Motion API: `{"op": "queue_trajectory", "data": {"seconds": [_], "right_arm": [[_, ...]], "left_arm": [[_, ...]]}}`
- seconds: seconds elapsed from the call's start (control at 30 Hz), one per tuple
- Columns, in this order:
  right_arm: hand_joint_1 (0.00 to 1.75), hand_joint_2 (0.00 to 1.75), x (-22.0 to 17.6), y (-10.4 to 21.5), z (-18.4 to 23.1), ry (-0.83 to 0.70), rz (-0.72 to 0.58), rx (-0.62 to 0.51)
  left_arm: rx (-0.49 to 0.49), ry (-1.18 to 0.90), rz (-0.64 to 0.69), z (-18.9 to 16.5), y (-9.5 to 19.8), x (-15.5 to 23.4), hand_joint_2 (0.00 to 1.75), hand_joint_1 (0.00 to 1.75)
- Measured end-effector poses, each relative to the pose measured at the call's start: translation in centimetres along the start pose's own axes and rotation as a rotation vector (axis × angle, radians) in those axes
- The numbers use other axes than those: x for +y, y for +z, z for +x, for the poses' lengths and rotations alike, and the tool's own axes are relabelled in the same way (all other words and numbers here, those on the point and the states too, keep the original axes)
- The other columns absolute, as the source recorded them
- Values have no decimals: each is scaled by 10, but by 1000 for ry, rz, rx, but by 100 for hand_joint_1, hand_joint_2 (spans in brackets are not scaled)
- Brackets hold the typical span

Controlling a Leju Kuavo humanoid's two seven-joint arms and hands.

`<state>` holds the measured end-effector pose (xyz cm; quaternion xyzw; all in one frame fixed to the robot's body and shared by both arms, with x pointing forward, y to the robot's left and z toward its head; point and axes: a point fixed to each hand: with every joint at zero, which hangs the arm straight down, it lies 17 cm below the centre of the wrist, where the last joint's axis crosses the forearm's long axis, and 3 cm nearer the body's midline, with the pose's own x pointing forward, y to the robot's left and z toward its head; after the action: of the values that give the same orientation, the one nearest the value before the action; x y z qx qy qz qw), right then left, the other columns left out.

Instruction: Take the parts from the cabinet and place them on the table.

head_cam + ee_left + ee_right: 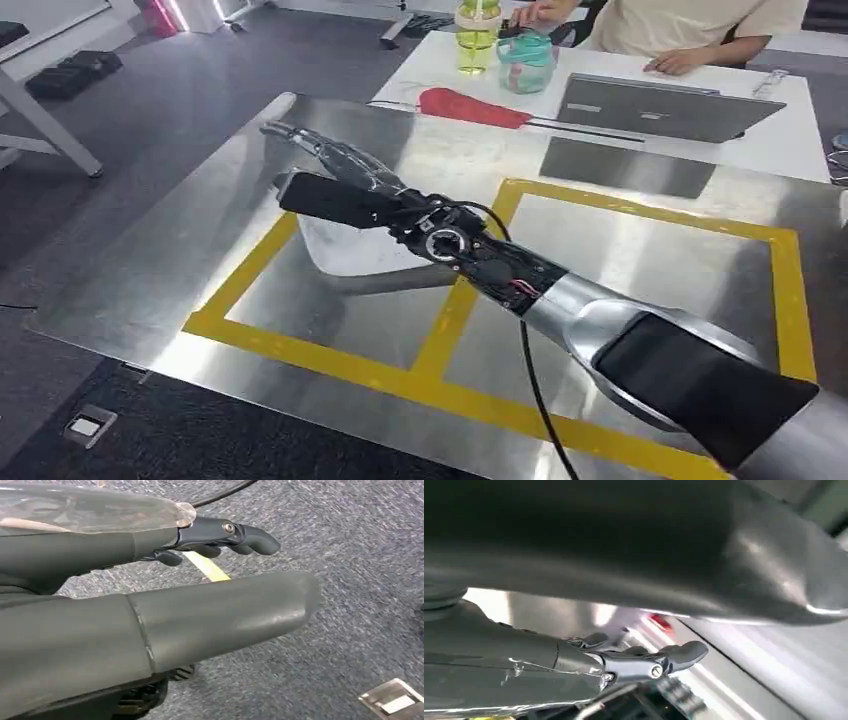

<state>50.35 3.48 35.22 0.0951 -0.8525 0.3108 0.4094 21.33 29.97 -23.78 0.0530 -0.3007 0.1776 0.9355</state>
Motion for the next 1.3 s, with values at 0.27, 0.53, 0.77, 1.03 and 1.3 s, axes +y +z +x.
{"op": "queue_trajectory", "data": {"seconds": [0.27, 0.53, 0.77, 1.03, 1.3], "right_arm": [[0, 0, -27, 6, 57, -111, -82, -169], [0, 0, -50, 65, 119, -177, -249, -389], [0, 0, -65, 97, 164, -87, -342, -520], [0, 0, -73, 155, 203, 84, -530, -636], [0, 0, -84, 185, 216, 52, -618, -678]], "left_arm": [[-1, 1, 6, -3, 1, 3, 0, 0], [-26, 17, -20, -4, 4, -1, 0, 0], [-32, 20, -20, -4, 5, -1, 0, 0], [-35, 6, -1, -7, 6, 2, 0, 0], [-55, -22, 48, -6, 6, 11, 0, 0]]}}
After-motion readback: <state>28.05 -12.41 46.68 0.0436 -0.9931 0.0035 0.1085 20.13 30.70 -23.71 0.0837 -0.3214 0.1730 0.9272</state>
